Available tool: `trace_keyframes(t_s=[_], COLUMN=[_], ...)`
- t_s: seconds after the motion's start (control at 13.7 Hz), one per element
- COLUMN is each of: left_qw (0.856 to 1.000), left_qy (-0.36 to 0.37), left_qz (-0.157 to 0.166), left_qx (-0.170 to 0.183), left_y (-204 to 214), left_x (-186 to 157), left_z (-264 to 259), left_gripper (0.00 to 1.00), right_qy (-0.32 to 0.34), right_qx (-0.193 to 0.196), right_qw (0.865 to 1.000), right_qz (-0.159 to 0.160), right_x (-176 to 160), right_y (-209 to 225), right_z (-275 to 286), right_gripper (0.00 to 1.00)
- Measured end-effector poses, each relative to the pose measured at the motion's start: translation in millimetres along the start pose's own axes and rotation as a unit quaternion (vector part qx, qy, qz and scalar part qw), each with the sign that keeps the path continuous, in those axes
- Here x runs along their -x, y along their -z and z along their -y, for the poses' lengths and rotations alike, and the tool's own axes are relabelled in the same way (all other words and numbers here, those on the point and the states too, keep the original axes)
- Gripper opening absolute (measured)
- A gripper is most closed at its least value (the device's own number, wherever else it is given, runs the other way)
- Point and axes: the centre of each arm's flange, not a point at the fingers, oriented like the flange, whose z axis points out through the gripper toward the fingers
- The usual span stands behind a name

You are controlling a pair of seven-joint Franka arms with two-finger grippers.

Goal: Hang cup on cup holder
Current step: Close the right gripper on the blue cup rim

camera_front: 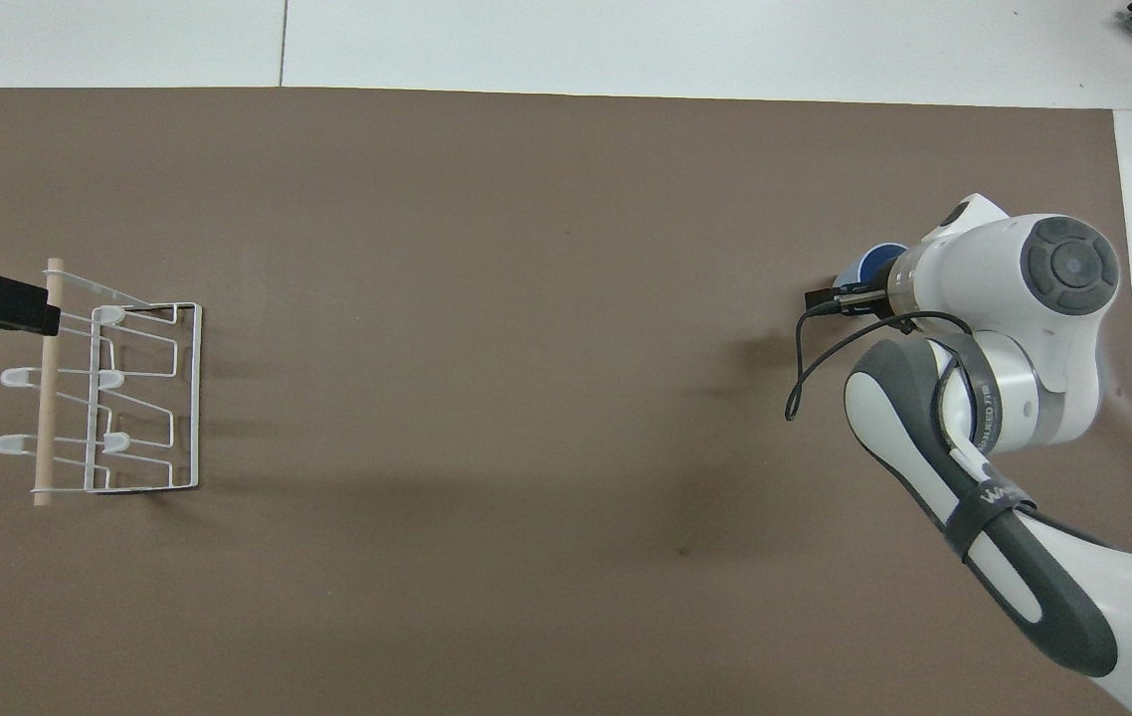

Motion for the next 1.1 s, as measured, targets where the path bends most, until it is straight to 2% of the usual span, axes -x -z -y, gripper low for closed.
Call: trace_keyframes(t_s=[0.07, 0.44, 0.59, 0.66, 0.73, 0.95, 1.1], left_qw=[1.0, 1.0, 1.0, 1.0, 1.0, 1.0, 1.0], left_qy=[0.0, 0.002, 0.002, 0.002, 0.001, 0.0, -0.001], left_qz=[0.0, 0.003, 0.003, 0.003, 0.003, 0.003, 0.003], left_qx=[0.0, 0.0, 0.0, 0.0, 0.0, 0.001, 0.001], left_y=[-0.1, -2.1, -2.4, -2.5, -2.5, -2.5, -2.5], left_x=[0.0, 0.3, 0.3, 0.2, 0.2, 0.2, 0.2], left_z=[-0.3, 2.6, 2.5, 1.8, 0.7, -0.5, -1.0], left_gripper=[1.0, 1.0, 1.0, 1.0, 1.0, 1.0, 1.0], right_qy=[0.0, 0.0, 0.0, 0.0, 0.001, 0.001, 0.0], right_qx=[0.0, 0.0, 0.0, 0.0, 0.002, 0.003, 0.004], right_qw=[1.0, 1.0, 1.0, 1.0, 1.0, 1.0, 1.0], right_qz=[0.0, 0.0, 0.0, 0.0, -0.001, 0.001, 0.014], right_x=[0.1, 0.2, 0.2, 0.3, -0.3, 0.5, -0.7], right_y=[0.0, -0.1, -0.1, -0.1, 1.7, 4.1, 10.6], right_z=[0.0, 0.0, 0.0, 0.0, -0.8, -1.4, -2.1], right_gripper=[0.94, 0.35, 0.15, 0.15, 0.07, 0.06, 0.06])
